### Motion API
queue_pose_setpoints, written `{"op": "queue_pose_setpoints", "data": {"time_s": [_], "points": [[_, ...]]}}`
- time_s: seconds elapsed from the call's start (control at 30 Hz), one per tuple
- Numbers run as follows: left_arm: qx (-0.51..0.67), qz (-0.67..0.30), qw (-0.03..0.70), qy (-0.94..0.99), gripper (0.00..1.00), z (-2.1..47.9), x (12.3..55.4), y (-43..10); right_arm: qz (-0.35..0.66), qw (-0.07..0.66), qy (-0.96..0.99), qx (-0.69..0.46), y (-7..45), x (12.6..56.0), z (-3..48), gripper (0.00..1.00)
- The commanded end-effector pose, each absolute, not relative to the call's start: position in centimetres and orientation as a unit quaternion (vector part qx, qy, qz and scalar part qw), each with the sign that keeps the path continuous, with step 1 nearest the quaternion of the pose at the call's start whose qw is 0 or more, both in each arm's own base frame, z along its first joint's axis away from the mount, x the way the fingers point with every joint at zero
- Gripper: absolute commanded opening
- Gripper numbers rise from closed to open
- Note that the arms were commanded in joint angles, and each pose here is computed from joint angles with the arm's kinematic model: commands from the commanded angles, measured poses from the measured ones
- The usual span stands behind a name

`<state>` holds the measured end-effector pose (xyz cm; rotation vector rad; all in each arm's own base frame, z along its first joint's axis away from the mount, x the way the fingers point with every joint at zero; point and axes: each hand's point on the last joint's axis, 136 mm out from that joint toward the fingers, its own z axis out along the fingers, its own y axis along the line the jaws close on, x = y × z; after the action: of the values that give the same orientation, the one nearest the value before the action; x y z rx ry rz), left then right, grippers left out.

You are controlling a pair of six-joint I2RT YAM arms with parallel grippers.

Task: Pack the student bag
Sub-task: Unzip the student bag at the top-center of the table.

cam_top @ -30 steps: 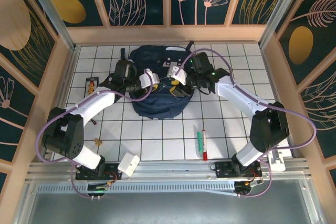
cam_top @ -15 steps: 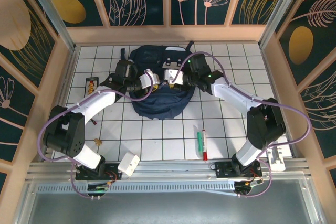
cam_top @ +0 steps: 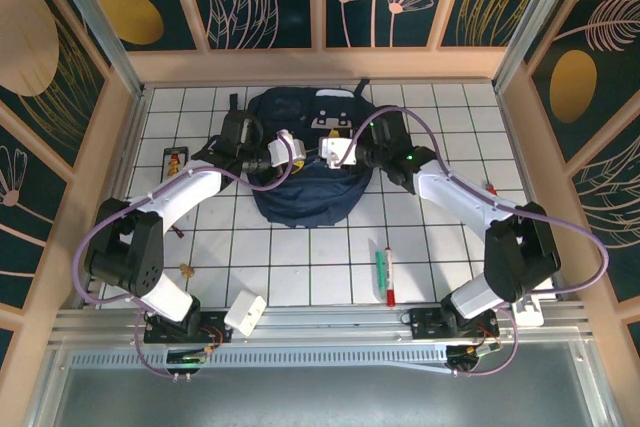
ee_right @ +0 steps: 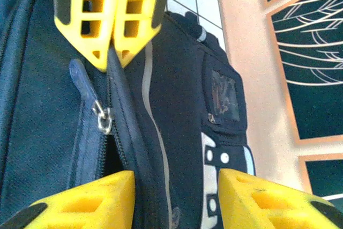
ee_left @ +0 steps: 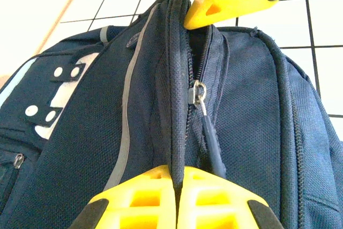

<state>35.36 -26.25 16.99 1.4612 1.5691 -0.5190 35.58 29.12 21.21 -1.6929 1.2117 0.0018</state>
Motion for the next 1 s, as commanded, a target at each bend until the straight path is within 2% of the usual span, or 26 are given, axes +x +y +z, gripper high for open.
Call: {"op": "queue_pose_setpoints", "data": {"time_s": [0.0,0.17,0.27,0.37,0.43,0.47,0.53,0.6,0.63,0.67,0.7,0.73,0.77,0.8,0.97], "points": [[0.612,-0.256,0.480,0.574,0.00,19.9,34.3,-28.1,-0.047,0.465,0.493,-0.734,28.6,36.5,19.6,0.46],[0.609,-0.259,0.480,0.576,0.00,19.8,34.2,-28.1,-0.038,0.440,0.498,-0.747,28.8,36.6,18.4,0.50],[0.608,-0.259,0.483,0.574,0.00,20.1,34.2,-28.2,-0.040,0.420,0.513,-0.748,28.8,37.1,17.4,0.48],[0.604,-0.263,0.488,0.573,0.00,20.5,34.4,-28.3,-0.066,0.434,0.517,-0.735,28.9,38.3,16.6,0.44],[0.603,-0.265,0.491,0.570,0.00,20.7,34.4,-28.4,-0.061,0.451,0.524,-0.720,29.4,38.6,16.9,0.35],[0.602,-0.265,0.493,0.570,0.00,20.9,34.4,-28.4,-0.052,0.457,0.523,-0.717,29.8,38.5,17.2,0.25],[0.599,-0.265,0.496,0.570,0.00,21.1,34.5,-28.4,-0.023,0.468,0.522,-0.712,30.7,37.8,17.7,0.17],[0.598,-0.266,0.498,0.569,0.00,21.2,34.5,-28.4,0.000,0.469,0.520,-0.714,31.2,36.9,18.0,0.05],[0.598,-0.266,0.499,0.568,0.00,21.3,34.5,-28.4,0.009,0.472,0.522,-0.710,31.3,36.8,18.2,0.00],[0.595,-0.267,0.501,0.569,0.00,21.3,34.6,-28.4,0.019,0.473,0.523,-0.709,31.5,36.5,18.4,0.00],[0.591,-0.268,0.502,0.572,0.04,21.4,34.7,-28.4,0.034,0.480,0.528,-0.700,31.7,36.2,18.9,0.00],[0.584,-0.269,0.503,0.578,0.16,21.6,34.8,-28.4,0.049,0.487,0.532,-0.691,31.9,36.1,19.4,0.00],[0.575,-0.273,0.503,0.585,0.35,22.0,34.8,-28.3,0.065,0.492,0.538,-0.681,32.2,35.9,20.1,0.00],[0.572,-0.277,0.500,0.588,0.40,22.5,34.5,-28.2,0.081,0.498,0.548,-0.668,32.4,35.9,20.7,0.00],[0.546,-0.297,0.513,0.592,0.49,24.6,31.5,-27.2,0.120,0.507,0.589,-0.617,32.9,36.5,21.9,0.00]]}}
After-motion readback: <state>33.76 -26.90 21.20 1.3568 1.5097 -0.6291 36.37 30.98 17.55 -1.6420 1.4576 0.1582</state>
